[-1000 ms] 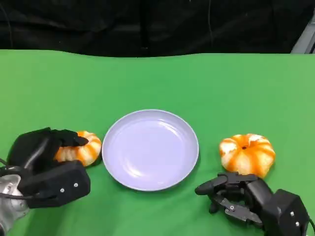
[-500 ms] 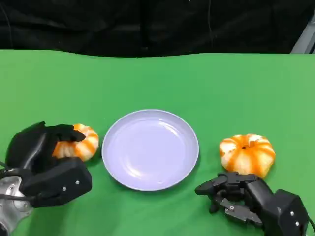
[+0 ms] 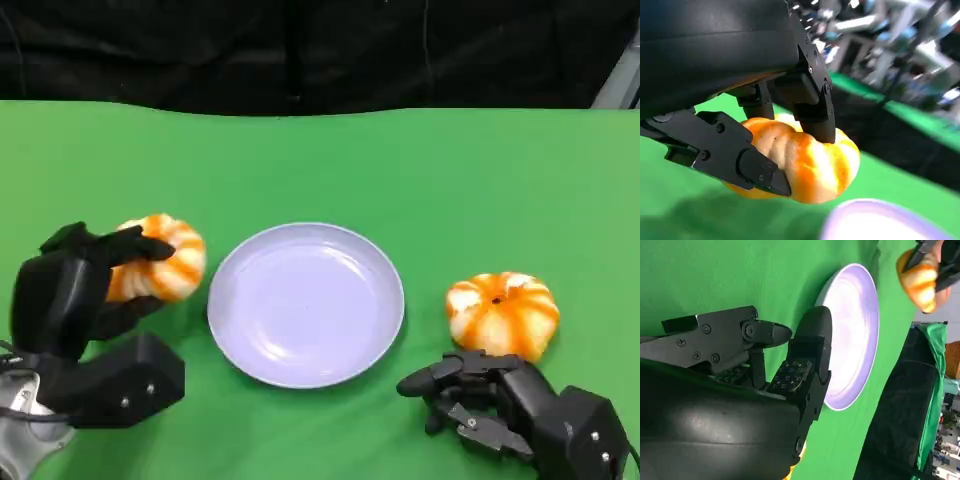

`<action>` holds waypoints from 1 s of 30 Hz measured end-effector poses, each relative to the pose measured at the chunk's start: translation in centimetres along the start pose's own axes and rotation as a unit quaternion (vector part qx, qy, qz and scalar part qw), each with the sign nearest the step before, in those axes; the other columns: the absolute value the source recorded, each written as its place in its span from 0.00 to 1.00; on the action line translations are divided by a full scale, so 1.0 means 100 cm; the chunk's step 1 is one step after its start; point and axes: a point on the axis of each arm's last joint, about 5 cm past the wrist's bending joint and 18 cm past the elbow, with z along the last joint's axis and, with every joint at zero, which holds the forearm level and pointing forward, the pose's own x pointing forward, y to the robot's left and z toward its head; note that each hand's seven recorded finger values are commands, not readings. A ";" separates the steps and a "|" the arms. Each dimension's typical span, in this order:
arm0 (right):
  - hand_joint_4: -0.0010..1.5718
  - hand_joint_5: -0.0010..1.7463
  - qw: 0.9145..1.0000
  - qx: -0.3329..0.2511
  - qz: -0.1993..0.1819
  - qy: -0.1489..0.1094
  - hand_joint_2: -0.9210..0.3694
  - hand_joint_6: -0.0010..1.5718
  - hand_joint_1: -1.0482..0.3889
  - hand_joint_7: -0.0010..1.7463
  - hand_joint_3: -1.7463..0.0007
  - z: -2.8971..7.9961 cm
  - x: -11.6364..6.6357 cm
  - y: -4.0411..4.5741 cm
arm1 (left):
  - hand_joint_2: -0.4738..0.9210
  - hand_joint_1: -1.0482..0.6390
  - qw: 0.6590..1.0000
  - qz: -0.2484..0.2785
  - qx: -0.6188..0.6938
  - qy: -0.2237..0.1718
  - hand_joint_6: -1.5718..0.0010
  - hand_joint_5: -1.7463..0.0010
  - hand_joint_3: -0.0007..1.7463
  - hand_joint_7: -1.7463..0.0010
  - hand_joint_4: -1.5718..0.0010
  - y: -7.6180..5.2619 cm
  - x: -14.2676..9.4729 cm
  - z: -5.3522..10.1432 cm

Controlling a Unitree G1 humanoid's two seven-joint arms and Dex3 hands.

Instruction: Grasp the bread from the table and place it into the plate.

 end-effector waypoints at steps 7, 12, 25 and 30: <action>0.49 0.74 1.000 0.000 0.002 0.001 0.00 0.70 0.70 0.21 0.80 0.000 0.001 -0.0002 | 0.96 0.62 0.998 0.023 -0.034 -0.043 0.29 0.31 0.10 0.67 0.47 0.002 0.003 0.009; 0.49 0.74 1.000 0.001 0.002 0.001 0.00 0.70 0.71 0.21 0.79 0.000 0.001 -0.0003 | 0.94 0.63 0.994 0.029 -0.068 -0.080 0.29 0.32 0.14 0.68 0.47 0.000 -0.001 0.017; 0.49 0.72 1.000 0.009 -0.002 -0.003 0.00 0.70 0.70 0.22 0.79 0.000 0.001 0.0011 | 0.82 0.64 0.983 -0.033 -0.127 -0.126 0.23 0.39 0.35 0.76 0.44 -0.022 -0.003 0.043; 0.50 0.73 1.000 0.009 -0.003 -0.002 0.00 0.70 0.70 0.22 0.79 0.000 0.001 0.0012 | 0.83 0.63 0.981 -0.058 -0.135 -0.129 0.22 0.38 0.35 0.79 0.44 -0.030 -0.001 0.049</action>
